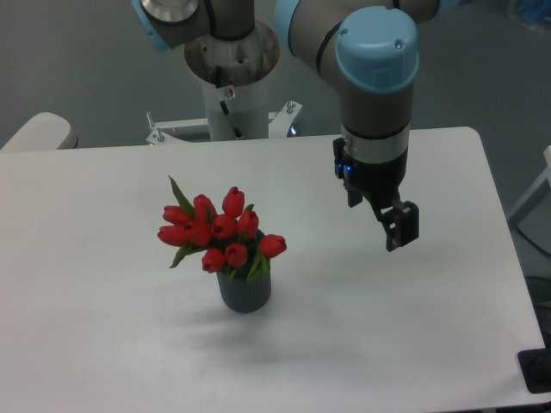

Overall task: Pick up the flowers from the vase
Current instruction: 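Move the open gripper down toward the red tulip bouquet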

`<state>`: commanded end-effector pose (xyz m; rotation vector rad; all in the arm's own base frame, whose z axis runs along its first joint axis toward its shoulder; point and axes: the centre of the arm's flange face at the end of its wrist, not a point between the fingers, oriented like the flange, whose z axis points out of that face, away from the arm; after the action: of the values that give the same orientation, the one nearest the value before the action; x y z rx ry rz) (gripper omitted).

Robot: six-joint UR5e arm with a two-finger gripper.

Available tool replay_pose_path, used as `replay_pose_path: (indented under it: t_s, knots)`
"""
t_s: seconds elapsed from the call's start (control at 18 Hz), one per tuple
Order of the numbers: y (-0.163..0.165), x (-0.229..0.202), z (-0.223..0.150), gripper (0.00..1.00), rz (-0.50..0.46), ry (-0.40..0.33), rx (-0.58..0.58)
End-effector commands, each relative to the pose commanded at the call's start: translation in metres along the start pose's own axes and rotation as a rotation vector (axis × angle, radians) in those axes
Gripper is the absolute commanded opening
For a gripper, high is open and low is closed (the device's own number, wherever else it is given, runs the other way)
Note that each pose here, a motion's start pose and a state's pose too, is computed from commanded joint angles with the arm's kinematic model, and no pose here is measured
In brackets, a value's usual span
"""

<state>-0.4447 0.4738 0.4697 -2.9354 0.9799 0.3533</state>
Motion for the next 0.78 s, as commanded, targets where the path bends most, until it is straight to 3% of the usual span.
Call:
replay_pose_path:
  t_s: [0.33,0.78]
  knots:
    - [-0.013,0.004,0.005,1.0,0.011,0.01,0.013]
    - [-0.02,0.009,0.01,1.0,-0.021,0.025,0.145]
